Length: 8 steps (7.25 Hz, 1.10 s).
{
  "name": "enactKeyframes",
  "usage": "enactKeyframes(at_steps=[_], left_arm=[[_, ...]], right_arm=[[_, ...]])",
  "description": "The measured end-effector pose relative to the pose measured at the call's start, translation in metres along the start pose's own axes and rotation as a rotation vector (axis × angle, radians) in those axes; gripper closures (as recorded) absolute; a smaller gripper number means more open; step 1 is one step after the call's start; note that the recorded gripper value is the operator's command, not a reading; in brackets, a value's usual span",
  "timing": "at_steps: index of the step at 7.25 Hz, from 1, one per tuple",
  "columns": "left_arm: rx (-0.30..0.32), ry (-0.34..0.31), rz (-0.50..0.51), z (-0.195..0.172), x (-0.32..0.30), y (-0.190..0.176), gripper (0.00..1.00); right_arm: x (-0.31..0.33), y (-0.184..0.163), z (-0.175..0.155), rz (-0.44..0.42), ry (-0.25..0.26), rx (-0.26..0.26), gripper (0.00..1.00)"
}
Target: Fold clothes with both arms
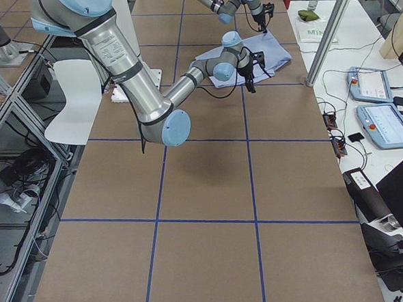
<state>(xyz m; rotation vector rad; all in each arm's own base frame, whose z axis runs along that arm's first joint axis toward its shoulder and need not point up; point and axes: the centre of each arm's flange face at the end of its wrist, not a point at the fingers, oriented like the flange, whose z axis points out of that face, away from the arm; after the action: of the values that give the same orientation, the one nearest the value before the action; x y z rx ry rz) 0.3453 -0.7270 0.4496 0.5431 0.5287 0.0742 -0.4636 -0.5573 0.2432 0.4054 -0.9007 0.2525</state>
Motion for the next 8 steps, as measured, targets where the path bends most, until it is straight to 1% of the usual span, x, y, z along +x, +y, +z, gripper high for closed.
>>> enactKeyframes(at_steps=[1,2,3,4,5,6,7,8], left_arm=[[0.018,0.013,0.009,-0.005,-0.001,-0.005,0.00],[0.031,0.030,0.020,-0.012,-0.006,-0.001,0.00],[0.034,0.045,0.030,-0.016,-0.014,0.011,0.00],[0.040,0.056,0.038,-0.023,-0.018,0.020,0.00],[0.044,0.060,0.042,-0.026,-0.020,0.025,0.00],[0.047,0.061,0.042,-0.028,-0.022,0.027,0.00],[0.049,0.062,0.040,-0.029,-0.022,0.028,0.00],[0.050,0.063,0.038,-0.029,-0.022,0.027,0.00]], right_arm=[[-0.015,0.016,-0.005,0.030,-0.019,-0.001,0.00],[-0.031,0.041,-0.005,0.075,-0.029,0.005,0.00],[-0.050,0.077,0.000,0.128,-0.030,0.020,0.00],[-0.066,0.116,0.007,0.180,-0.016,0.027,0.00],[-0.078,0.143,0.011,0.226,0.013,0.018,0.01],[-0.089,0.162,0.014,0.266,0.038,0.005,0.02],[-0.097,0.177,0.015,0.293,0.049,-0.003,0.04],[-0.107,0.187,0.018,0.308,0.053,0.005,0.05]])
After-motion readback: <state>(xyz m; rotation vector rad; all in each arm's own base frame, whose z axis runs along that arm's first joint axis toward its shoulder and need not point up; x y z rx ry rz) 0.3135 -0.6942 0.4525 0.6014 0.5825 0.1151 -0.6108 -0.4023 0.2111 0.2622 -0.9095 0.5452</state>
